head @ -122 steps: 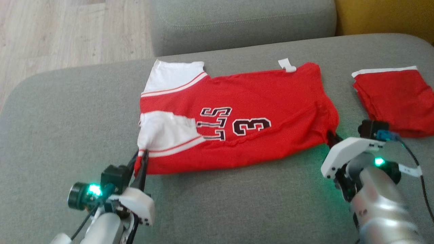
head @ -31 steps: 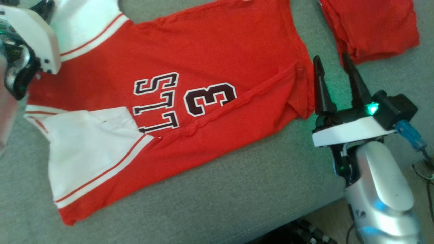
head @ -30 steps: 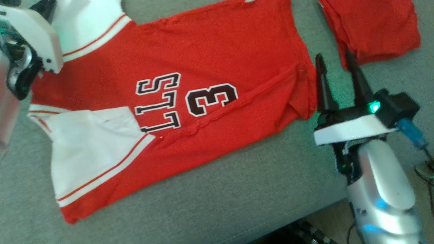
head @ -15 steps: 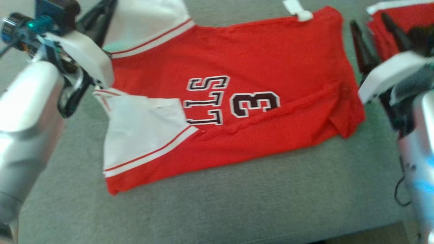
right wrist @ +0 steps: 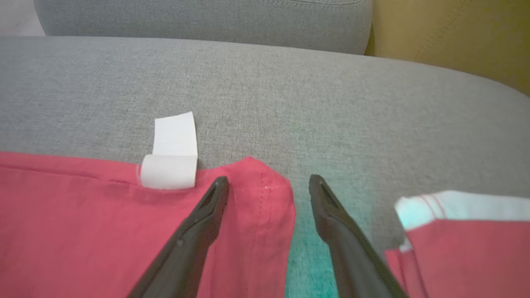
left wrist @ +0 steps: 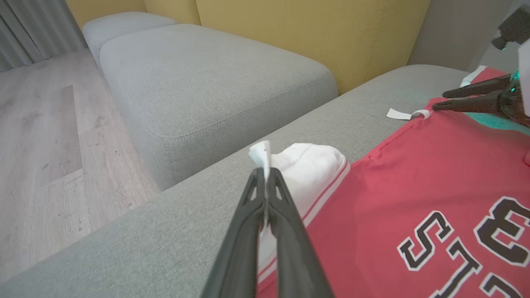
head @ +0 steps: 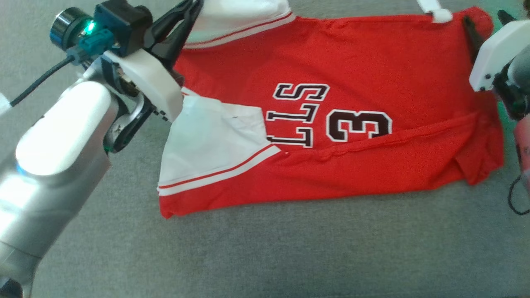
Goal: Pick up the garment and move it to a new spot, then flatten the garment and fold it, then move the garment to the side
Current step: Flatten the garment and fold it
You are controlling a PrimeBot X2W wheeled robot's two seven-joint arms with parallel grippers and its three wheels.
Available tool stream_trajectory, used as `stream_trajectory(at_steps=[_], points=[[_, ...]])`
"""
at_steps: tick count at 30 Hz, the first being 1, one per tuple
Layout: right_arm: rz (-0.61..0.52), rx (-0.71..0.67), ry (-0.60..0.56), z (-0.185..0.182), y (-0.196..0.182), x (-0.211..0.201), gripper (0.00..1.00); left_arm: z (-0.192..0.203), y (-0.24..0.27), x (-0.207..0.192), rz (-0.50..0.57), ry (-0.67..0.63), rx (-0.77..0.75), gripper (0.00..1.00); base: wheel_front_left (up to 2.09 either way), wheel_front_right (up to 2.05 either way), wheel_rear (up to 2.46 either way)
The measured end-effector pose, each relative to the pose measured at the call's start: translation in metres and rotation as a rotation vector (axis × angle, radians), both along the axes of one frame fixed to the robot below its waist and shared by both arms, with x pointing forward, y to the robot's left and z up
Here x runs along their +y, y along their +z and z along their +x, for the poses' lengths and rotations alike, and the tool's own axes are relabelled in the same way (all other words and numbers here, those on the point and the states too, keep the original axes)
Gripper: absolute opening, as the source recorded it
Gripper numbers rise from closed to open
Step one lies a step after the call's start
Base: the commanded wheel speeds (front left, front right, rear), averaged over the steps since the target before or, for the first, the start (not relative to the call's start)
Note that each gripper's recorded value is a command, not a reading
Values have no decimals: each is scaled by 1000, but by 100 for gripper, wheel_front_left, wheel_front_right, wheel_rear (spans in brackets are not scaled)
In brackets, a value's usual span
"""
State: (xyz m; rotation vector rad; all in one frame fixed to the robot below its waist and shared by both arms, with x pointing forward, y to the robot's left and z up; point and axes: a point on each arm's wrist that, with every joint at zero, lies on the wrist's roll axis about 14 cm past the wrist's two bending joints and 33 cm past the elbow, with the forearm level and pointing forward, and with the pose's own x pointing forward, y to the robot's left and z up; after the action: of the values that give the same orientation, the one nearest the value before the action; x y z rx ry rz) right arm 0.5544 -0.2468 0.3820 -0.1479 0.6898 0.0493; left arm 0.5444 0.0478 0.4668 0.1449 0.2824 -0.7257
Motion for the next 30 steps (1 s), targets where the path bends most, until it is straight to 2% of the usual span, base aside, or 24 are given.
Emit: stream_trajectory(at_steps=[8,9,10,11,21,30], points=[[-32,64,32,20,-22,10,100,1,-17,7,3,18,36,0,0,0,0],[-45,73,43,22,-23,11,49,1,-18,8,7,20,41,0,0,0,0],[-58,83,53,22,-24,11,9,1,-19,8,7,21,42,0,0,0,0],[-69,85,64,23,-24,11,0,2,-19,9,8,22,41,0,0,0,0],[23,-76,56,30,6,18,0,23,-5,24,24,99,-24,0,0,0,0],[149,-346,48,67,76,28,0,75,30,37,70,159,-189,0,0,0,0]])
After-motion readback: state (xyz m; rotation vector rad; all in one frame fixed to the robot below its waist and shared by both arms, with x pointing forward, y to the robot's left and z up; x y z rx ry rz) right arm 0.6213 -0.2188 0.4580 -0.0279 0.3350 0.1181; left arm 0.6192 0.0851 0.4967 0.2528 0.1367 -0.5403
